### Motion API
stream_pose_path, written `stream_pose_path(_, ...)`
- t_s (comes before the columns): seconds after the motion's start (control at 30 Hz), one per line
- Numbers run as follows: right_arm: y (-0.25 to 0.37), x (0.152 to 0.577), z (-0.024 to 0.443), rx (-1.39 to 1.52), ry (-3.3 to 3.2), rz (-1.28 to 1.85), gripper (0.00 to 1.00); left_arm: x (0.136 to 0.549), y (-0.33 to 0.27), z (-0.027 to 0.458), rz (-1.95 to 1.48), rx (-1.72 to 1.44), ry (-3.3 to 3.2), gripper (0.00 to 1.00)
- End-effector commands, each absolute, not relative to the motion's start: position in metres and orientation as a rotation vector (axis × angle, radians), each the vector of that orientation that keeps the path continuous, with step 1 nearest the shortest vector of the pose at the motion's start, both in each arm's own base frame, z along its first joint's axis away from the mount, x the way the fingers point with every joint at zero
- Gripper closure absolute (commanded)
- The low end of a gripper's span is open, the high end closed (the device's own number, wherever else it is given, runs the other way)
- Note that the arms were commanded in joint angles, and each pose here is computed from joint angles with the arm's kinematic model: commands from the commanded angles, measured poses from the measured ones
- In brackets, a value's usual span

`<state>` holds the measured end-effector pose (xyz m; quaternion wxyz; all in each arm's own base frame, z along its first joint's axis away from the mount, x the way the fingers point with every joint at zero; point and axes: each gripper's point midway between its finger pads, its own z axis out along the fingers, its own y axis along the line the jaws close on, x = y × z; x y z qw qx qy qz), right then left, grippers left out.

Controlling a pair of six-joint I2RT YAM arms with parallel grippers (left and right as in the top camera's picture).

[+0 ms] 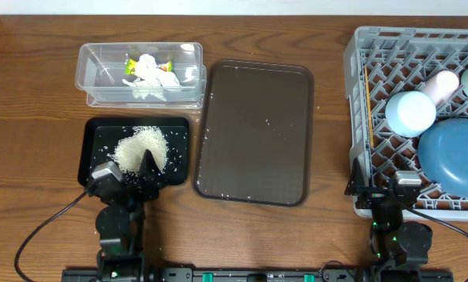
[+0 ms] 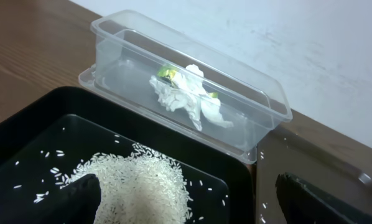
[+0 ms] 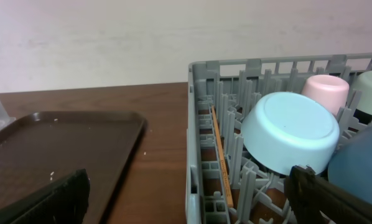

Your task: Sort waste into correct bins and load items into the dishwasher rack

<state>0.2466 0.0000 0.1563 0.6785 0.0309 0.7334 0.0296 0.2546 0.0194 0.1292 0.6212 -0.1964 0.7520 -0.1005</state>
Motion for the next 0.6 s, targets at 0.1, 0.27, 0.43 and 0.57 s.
stream_pose_path(0.1,-0.003,0.246,0.156,0.068,1.645,0.044,0.01,0.245,0.004,0.123,-0.181,-0.28,1.768,0.08)
stream_pose_path(0.27,-0.003,0.246,0.156,0.068,1.645,0.044,0.01,0.244,0.0,0.136,-0.167,-0.214,1.717,0.08)
stream_pose_path(0.43,-0.003,0.246,0.156,0.068,1.645,0.044,0.01,0.244,-0.004,0.136,-0.177,-0.202,1.718,0.08)
stream_pose_path(0.57,-0.003,0.246,0.156,0.068,1.645,0.044,0.01,0.244,-0.004,0.137,-0.177,-0.201,1.716,0.08)
